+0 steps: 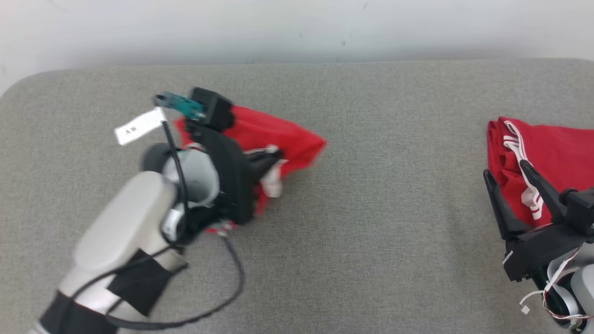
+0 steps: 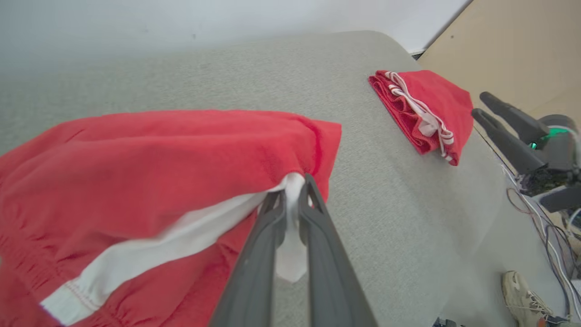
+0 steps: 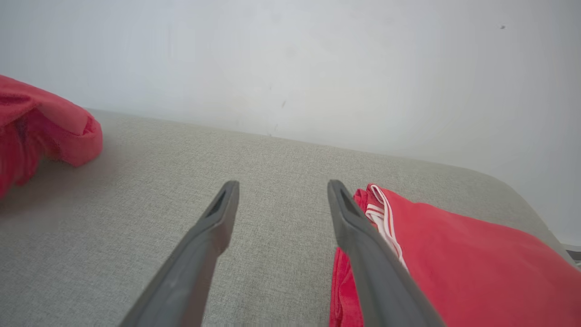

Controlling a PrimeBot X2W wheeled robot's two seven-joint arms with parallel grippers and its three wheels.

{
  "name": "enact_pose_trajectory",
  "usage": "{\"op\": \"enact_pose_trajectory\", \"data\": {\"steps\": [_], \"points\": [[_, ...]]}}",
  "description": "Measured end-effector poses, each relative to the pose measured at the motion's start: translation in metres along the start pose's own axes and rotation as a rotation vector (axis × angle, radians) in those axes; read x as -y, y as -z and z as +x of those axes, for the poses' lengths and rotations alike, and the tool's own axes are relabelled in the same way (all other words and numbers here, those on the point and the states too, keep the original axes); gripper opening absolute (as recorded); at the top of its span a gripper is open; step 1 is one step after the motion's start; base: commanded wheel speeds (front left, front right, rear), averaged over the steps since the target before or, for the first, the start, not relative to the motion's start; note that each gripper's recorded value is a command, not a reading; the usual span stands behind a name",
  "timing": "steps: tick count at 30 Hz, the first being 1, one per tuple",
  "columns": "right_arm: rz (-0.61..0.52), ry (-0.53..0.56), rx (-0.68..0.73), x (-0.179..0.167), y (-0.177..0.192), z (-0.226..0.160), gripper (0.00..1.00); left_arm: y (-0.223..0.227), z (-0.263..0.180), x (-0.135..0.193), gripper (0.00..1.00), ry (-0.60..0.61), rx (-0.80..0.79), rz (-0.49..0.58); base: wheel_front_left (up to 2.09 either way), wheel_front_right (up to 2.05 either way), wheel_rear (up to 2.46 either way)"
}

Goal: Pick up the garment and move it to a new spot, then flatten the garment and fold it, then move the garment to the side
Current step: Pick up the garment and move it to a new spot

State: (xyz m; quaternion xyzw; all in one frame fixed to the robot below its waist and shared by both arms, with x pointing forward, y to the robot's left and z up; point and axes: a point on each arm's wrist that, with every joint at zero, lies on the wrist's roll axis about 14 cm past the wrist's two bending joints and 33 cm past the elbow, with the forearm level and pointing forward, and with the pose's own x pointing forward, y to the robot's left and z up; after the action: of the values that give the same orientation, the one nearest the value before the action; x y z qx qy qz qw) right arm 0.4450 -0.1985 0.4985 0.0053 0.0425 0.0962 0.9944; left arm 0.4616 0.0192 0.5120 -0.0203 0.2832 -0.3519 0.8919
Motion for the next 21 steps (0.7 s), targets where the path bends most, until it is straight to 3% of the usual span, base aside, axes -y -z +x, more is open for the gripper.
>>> {"op": "enact_pose_trajectory", "data": {"steps": [4,12,16,21], "points": [[0.004,0.011,0.001,0.003,0.001,-0.005,1.0,-0.008,0.007,0.049,0.0,0.126,0.05,0.014,0.0,0.0,0.0],[0.025,0.005,0.004,-0.004,0.004,-0.006,1.0,0.019,0.017,0.105,0.0,0.273,0.028,-0.018,0.0,0.0,0.0],[0.031,0.016,-0.005,0.0,0.009,-0.009,1.0,0.033,0.023,0.125,0.0,0.323,0.002,-0.022,0.0,0.0,0.0],[0.035,0.023,-0.016,0.001,0.013,-0.01,1.0,0.061,0.036,0.127,0.0,0.312,-0.064,-0.07,0.0,0.0,0.0]]}}
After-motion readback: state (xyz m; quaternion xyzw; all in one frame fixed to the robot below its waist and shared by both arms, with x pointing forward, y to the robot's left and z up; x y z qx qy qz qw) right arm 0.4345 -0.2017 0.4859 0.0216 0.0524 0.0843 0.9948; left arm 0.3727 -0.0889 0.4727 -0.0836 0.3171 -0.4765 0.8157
